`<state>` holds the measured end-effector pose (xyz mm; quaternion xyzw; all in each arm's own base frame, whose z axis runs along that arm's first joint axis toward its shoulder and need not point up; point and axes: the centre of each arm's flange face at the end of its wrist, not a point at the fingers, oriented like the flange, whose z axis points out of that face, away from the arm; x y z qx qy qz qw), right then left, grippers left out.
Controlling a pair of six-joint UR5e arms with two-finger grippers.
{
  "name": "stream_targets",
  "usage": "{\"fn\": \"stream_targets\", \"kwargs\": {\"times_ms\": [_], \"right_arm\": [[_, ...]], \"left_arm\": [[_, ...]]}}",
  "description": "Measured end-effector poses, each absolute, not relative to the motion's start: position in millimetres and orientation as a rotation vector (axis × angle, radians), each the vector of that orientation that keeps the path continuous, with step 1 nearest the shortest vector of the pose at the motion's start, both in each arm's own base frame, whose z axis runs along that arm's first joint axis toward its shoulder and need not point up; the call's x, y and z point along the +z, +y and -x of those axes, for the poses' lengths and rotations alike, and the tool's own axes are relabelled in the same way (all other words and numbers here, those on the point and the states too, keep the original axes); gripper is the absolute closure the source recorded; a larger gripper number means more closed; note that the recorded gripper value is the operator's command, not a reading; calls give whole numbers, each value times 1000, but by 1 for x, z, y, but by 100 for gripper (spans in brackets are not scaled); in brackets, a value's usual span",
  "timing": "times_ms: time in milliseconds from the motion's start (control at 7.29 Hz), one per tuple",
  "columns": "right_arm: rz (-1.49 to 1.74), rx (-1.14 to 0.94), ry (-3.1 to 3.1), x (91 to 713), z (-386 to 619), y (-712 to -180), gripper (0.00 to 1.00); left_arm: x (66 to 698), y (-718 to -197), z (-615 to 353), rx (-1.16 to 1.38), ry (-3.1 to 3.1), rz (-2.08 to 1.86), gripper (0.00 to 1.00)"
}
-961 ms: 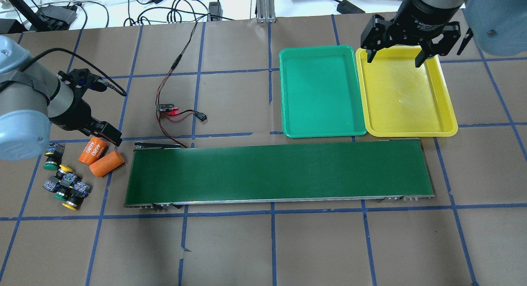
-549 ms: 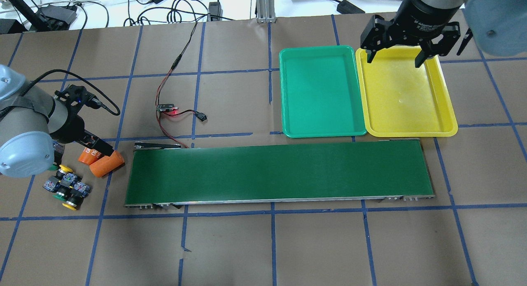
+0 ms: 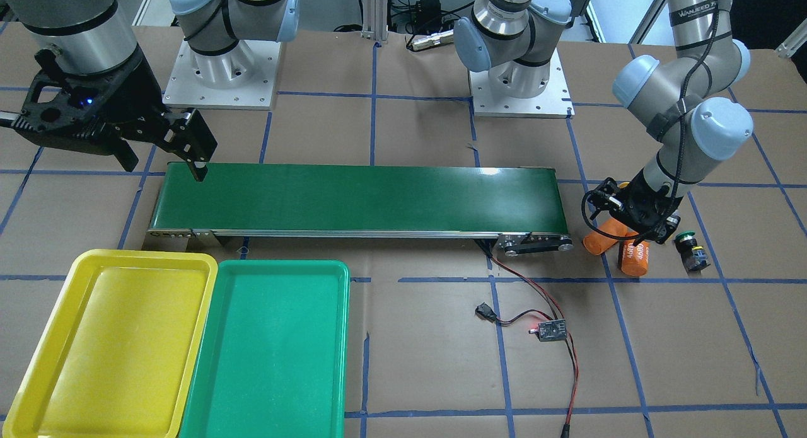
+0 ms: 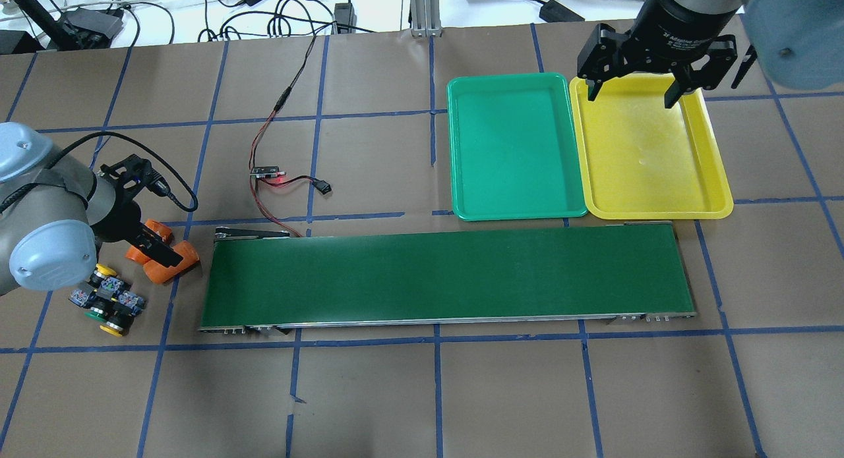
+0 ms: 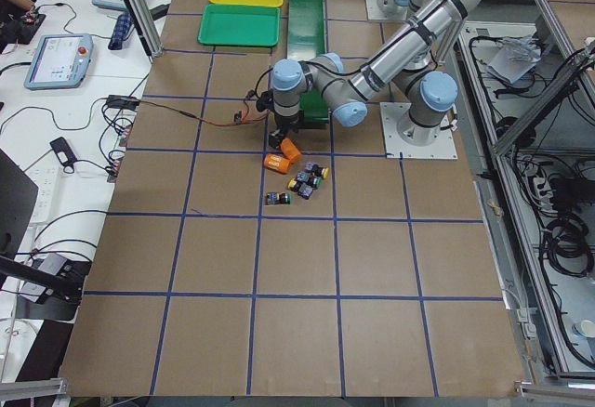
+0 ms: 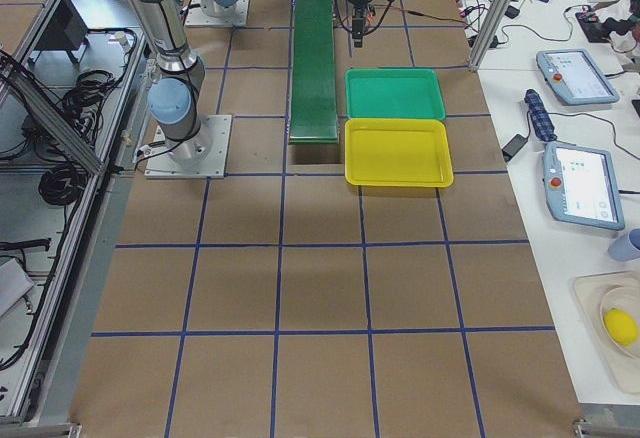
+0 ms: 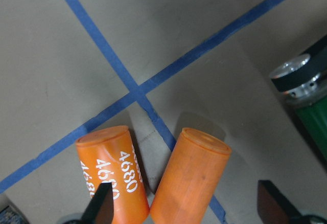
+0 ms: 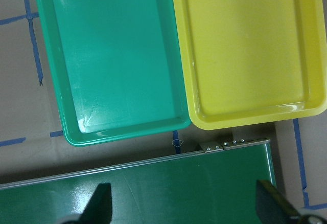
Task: Sort buttons by color to trays
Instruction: 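Lower the left gripper and grasp the plain orange cylinder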
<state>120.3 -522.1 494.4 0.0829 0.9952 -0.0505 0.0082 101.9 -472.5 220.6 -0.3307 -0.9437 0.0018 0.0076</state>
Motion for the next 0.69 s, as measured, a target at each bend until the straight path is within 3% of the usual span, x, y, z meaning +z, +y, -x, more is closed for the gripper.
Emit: {"fn": "stream_targets", "kwargs": {"times_ms": [137,686], "right_arm": [[-259,-158,3110,494,-120,-522,0],[-259,-158,3110,495,-120,-522,0]], "left_arm": [[213,-471,-101,-13,-2934,1044,13],[191,-472,-102,-61,-2905,1025,27]]}}
